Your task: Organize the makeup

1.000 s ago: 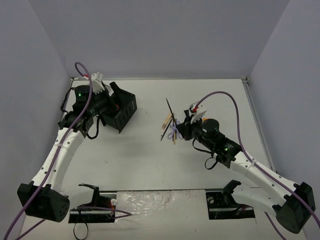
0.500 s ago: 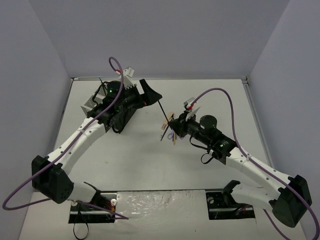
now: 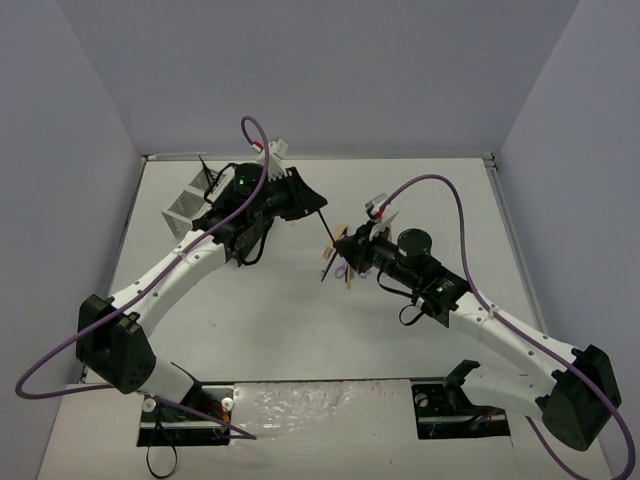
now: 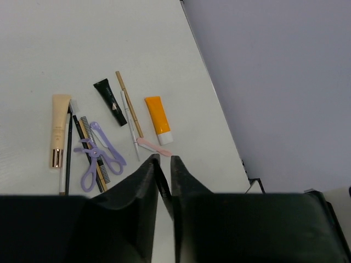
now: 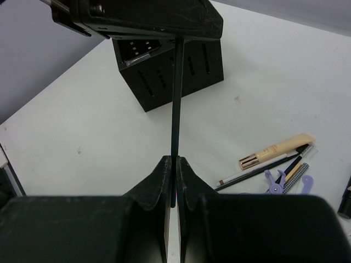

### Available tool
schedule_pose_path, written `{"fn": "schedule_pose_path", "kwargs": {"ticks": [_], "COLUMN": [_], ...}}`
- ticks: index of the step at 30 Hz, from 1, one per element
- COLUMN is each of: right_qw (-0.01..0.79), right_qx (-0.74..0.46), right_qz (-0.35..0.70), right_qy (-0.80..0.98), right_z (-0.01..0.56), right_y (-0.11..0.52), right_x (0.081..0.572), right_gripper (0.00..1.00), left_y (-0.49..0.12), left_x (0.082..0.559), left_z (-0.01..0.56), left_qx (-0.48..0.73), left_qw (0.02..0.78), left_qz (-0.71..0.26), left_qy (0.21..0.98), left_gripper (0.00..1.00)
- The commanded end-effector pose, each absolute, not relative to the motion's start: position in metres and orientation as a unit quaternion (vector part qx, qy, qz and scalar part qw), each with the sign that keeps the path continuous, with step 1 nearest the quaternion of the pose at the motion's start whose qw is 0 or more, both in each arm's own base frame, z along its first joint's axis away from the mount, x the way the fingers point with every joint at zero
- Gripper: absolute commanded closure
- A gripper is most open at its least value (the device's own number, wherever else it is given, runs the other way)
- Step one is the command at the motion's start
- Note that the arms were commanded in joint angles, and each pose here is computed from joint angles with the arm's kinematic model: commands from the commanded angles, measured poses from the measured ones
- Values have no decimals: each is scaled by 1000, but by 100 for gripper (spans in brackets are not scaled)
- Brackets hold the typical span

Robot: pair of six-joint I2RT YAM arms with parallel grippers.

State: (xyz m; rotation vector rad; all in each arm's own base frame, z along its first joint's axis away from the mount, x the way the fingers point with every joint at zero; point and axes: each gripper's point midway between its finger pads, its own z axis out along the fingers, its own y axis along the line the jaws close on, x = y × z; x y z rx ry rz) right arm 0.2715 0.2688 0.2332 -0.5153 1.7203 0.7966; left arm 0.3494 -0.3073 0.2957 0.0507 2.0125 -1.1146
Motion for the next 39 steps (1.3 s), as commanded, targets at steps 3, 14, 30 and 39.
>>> {"fn": "schedule_pose_path", "kwargs": {"ticks": [3, 14, 30, 39], "right_qw": [606, 613, 590, 591], "right_qx": [-213, -183, -156, -149], "right_qz": [348, 280, 228, 214], "right_qy": [682, 716, 758, 763], "right_z": [273, 256, 199, 197], "right_y": [277, 250, 220, 213], "right_x": [283, 295, 288, 289], "right_gripper": [94, 11, 10, 9], "left_y": [-317, -220, -10, 12], "left_x": [348, 413, 561, 609], "left_z": [363, 367, 398, 328], "left_qx": [59, 68, -78, -104], "left_qw": [475, 587, 704, 664], "left_qz": [-481, -244, -10, -12], "left_qy": [735, 769, 706, 741], "left_gripper": [100, 100, 99, 97]}}
